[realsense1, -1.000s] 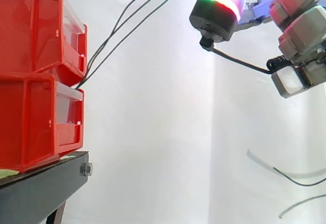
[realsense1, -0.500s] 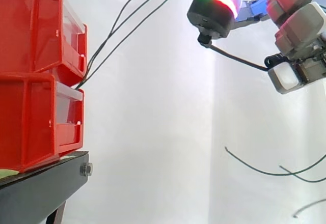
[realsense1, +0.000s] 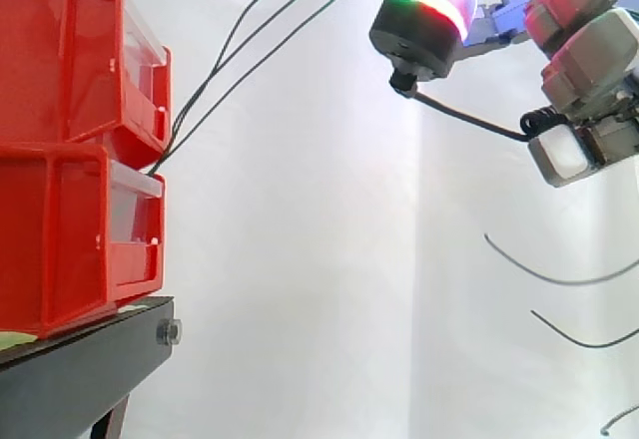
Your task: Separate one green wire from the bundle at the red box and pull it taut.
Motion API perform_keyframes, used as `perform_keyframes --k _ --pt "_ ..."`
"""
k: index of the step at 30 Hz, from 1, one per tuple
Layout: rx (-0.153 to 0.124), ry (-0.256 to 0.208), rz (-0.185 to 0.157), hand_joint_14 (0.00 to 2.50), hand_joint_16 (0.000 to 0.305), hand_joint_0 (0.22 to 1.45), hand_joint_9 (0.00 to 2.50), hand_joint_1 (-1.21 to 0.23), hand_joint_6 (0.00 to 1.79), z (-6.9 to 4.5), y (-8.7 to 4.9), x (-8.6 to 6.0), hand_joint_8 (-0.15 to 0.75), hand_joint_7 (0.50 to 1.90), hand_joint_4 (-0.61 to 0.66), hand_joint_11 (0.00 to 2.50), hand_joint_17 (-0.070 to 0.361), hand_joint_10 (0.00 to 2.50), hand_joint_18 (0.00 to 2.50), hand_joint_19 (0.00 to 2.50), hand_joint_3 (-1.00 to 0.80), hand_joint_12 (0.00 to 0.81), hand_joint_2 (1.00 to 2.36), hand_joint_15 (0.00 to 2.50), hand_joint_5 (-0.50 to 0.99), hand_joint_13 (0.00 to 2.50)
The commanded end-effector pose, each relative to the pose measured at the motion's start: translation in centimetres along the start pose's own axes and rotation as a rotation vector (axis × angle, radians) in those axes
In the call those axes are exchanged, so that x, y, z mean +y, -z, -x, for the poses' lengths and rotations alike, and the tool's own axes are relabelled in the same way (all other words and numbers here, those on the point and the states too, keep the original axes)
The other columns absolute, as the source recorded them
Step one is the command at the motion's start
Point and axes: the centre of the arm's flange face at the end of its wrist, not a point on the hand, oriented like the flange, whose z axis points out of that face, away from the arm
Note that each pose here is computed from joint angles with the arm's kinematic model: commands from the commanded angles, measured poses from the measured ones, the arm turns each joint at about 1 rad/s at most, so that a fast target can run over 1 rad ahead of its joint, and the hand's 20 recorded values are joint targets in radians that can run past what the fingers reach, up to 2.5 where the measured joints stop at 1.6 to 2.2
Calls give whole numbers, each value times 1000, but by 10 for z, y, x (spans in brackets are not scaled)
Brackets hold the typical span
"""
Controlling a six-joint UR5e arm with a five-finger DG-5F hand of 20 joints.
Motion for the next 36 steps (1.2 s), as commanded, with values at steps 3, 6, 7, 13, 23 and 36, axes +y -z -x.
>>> perform_keyframes --k 3,6,7,13,23,36 --pt "1 0 -1 33 40 607 1430 -839 892 0 0 0 243 951 22 943 90 27 842 726 -500 319 1000 927 -168 1333" --pt "0 0 -1 32 41 559 1454 -713 892 1 0 0 251 952 25 935 93 27 851 728 -500 328 1000 923 -165 1342" --pt "1 0 -1 32 41 557 1461 -679 891 0 0 0 258 959 29 935 93 27 852 720 -500 324 1000 922 -163 1343" --pt "0 -2 2 32 40 579 1484 -515 889 1 0 1 259 990 32 947 90 27 844 723 -500 325 1000 929 -160 1345" --pt "1 1 -2 33 40 584 1479 -704 903 1 0 2 272 1022 9 970 89 28 830 734 -246 326 1017 933 -159 1339" --pt "0 1 -2 33 39 626 1443 -825 897 1 0 3 249 973 29 945 87 25 827 722 -500 315 1000 930 -161 1321"
